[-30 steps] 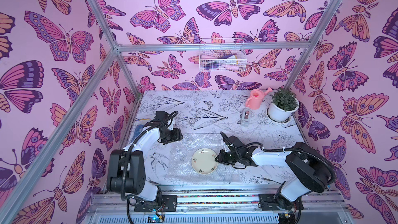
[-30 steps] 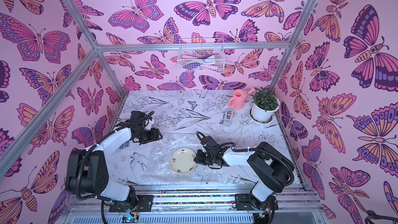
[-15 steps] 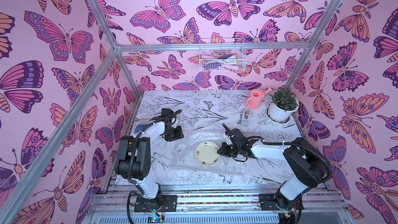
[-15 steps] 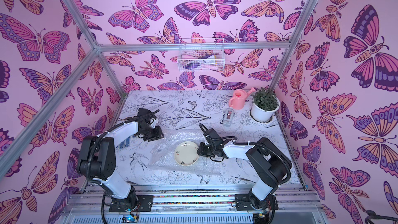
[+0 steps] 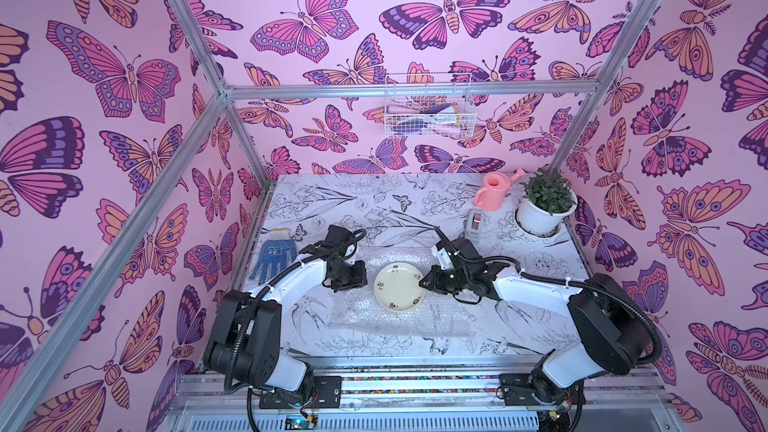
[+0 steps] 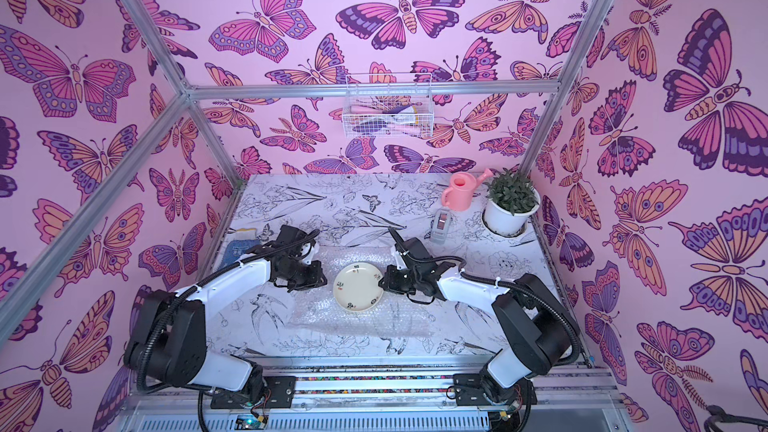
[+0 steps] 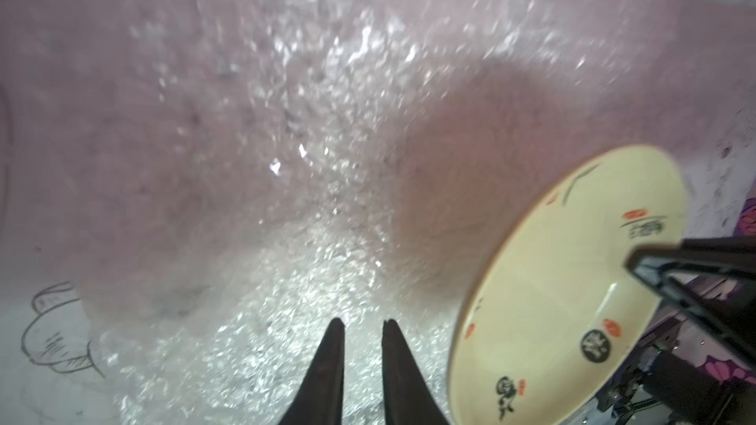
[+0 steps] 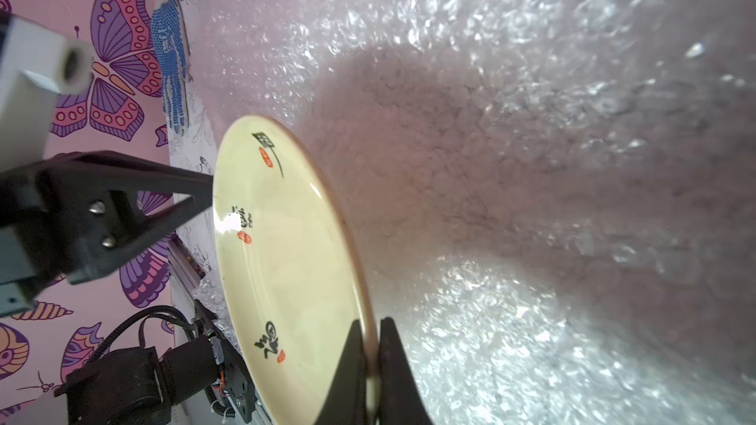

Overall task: Wrap dinner plates in bubble wrap
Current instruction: Adjust the bubble wrap at the center of the board, then wrap the plate in the bubble wrap.

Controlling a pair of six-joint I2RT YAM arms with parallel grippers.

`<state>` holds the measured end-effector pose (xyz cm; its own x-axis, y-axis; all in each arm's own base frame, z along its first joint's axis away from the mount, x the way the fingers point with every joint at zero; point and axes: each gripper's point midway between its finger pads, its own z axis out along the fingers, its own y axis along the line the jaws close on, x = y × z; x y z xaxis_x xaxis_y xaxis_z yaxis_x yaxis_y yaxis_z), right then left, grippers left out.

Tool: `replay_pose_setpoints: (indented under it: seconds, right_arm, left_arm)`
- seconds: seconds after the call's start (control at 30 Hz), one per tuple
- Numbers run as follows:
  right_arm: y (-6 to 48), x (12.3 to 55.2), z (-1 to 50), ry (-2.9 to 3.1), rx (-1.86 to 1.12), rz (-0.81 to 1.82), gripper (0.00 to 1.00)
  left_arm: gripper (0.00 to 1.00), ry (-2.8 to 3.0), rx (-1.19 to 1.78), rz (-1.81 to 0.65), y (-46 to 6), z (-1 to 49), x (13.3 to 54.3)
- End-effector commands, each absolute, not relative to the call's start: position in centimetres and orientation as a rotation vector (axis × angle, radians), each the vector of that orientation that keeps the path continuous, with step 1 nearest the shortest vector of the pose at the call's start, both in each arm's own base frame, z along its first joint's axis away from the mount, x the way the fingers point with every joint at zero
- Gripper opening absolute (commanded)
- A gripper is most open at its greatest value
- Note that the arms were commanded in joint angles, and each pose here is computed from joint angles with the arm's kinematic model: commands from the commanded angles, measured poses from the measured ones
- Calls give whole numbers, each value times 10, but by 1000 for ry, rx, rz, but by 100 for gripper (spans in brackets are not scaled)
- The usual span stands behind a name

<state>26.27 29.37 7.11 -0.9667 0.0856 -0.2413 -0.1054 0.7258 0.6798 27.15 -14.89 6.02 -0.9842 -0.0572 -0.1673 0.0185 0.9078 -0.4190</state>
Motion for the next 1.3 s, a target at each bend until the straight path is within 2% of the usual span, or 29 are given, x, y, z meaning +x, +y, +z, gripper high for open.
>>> replay_pose_setpoints:
  seconds: [0.0, 0.17, 0.23, 0.33, 0.37, 0.47, 0.6, 0.73, 0.87, 1.07, 1.27]
  right_arm:
    - [297, 256, 50, 2733, 8, 1106, 0]
    - [287, 254, 16, 2791, 20, 995, 0]
    - [281, 252, 9, 2817, 2, 940, 3]
    - [271, 248, 14, 2818, -19, 877, 40]
    - [268, 249, 21, 2807, -34, 852, 46]
    - [256, 251, 51, 2755, -108, 770, 56]
    - [242, 239, 86, 2684, -328, 645, 60]
    - [268, 190, 100, 2538, -885, 690, 60]
    - [279, 153, 82, 2315, -1347, 460, 63]
    - [298, 140, 61, 2158, -1577, 248, 62]
    - [300, 152, 43, 2097, -1640, 23, 62]
  left_arm:
    - [18, 2936, -80, -646, -148, 47, 259]
    - [16, 2944, -96, -632, -145, 39, 256]
    - [12, 2921, -93, -654, -148, 47, 258]
    - [11, 2829, -65, -651, -159, 75, 264]
    - [12, 2806, -47, -654, -165, 83, 266]
    - [11, 2799, -15, -714, -185, 93, 270]
    - [9, 2849, 66, -754, -215, 85, 272]
    - [4, 2895, 120, -833, -246, 68, 273]
    - [3, 2937, 125, -789, -252, 46, 277]
    - [2, 2988, 142, -774, -252, 27, 274]
    - [1, 3014, 147, -758, -248, 18, 269]
